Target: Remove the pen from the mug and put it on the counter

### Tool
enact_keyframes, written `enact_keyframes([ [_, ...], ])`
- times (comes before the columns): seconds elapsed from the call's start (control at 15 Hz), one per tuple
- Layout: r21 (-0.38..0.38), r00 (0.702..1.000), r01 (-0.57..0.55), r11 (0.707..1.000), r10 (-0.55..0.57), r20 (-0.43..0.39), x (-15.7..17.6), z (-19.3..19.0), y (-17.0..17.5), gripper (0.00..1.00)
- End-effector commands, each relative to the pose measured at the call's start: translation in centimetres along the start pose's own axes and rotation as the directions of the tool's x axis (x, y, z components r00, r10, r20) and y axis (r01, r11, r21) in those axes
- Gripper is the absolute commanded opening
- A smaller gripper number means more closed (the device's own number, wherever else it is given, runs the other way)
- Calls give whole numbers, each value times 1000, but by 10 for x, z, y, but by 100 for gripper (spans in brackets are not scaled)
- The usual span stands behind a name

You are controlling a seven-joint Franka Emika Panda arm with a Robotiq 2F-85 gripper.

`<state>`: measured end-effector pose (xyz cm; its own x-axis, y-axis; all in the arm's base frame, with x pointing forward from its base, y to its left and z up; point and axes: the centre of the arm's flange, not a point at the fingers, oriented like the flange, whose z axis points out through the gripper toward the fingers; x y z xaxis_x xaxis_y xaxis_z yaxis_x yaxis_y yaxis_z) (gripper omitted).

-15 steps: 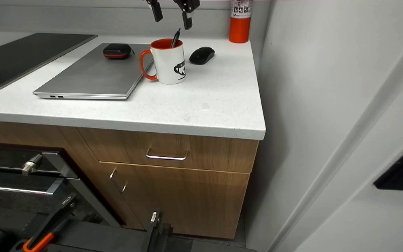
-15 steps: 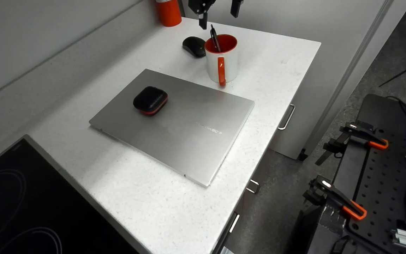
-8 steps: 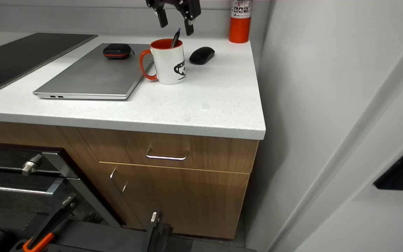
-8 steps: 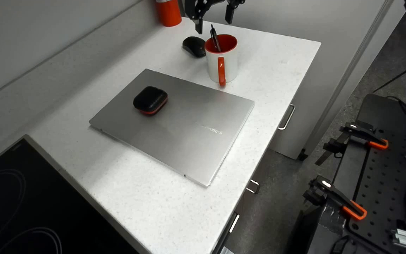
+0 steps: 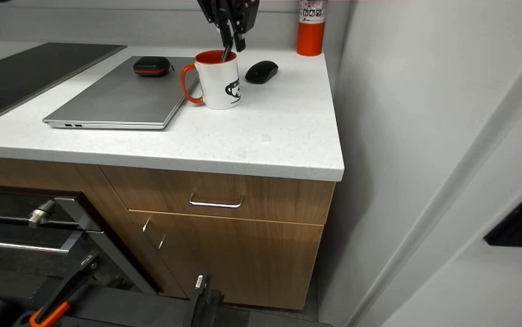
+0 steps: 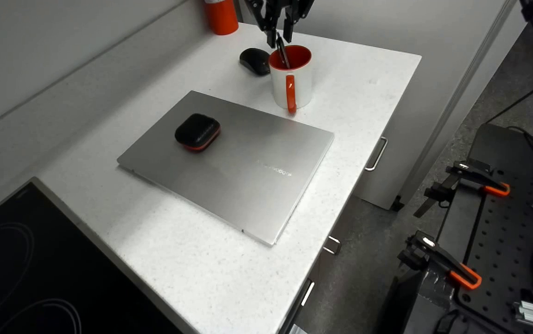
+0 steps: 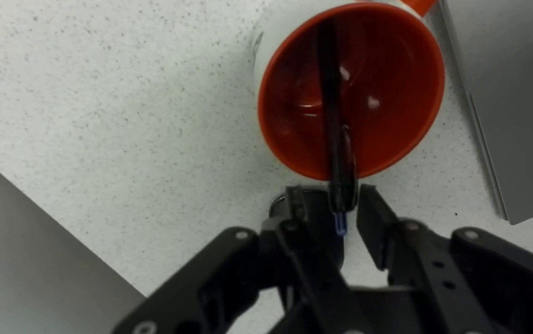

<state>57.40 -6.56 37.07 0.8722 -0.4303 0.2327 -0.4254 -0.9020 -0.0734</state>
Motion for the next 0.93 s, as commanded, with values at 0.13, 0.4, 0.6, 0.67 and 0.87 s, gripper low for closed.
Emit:
enact_keyframes([
  [0.13, 16, 999, -38, 999, 38, -18, 6, -2, -2, 0],
  [0.4, 24, 999, -16, 1000, 17, -34, -6, -32, -2, 2],
  [0.6, 45, 996, 1, 999, 3, -84, -11, -78, 0, 1],
  [0.67, 42, 994, -7, 999, 11, -111, -10, -95, 2, 1],
  [0.87, 1, 988, -10, 1000, 10, -151, -7, -138, 18, 1],
])
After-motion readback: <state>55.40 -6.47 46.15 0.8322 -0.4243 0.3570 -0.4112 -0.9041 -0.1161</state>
